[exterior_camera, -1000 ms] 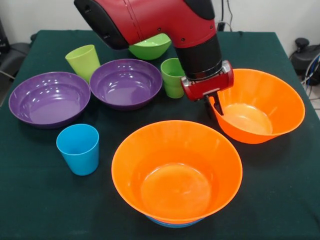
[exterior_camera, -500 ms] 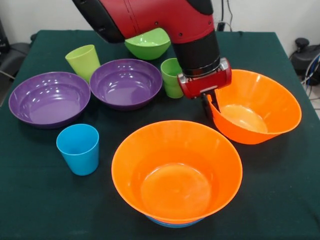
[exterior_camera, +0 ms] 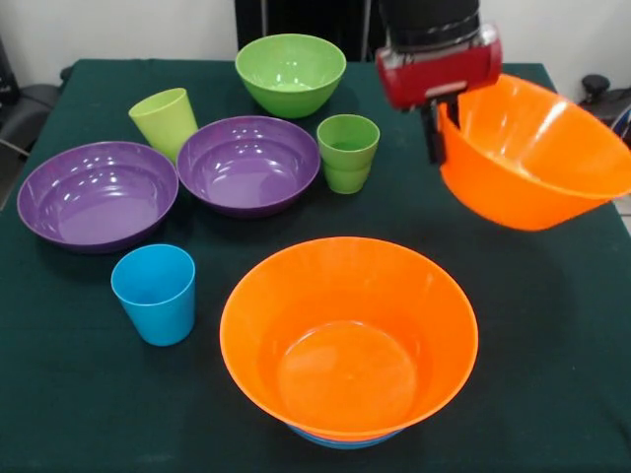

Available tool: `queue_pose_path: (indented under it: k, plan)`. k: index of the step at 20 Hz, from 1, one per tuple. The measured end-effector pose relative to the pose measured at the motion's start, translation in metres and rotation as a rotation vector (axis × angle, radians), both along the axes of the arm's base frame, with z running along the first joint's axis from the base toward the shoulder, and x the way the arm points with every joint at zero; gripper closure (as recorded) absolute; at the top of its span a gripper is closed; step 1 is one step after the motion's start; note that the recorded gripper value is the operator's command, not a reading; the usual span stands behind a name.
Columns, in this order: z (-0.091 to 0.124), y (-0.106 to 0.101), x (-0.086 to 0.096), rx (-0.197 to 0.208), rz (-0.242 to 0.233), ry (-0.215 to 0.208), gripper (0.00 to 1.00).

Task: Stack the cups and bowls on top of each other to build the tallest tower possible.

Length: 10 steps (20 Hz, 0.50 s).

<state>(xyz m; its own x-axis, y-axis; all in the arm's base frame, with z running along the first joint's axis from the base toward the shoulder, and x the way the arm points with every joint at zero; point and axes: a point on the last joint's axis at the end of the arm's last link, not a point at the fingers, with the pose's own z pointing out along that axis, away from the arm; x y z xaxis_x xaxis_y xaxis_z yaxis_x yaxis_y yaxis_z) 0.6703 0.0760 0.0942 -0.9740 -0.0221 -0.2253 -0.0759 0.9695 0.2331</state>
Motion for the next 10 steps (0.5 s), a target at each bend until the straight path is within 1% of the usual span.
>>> queue_pose_path:
  k: [1,2,6,8,10]
  plan:
    - [0.011,0.005,-0.001,-0.009,-0.005,0.009,1.00]
    - [0.035,0.017,-0.004,-0.027,-0.019,0.034,1.00]
    - [0.097,0.045,-0.016,-0.071,-0.044,0.125,1.00]
    - [0.112,0.051,-0.019,-0.082,-0.046,0.149,1.00]
    - [0.141,0.059,-0.025,-0.103,-0.045,0.197,1.00]
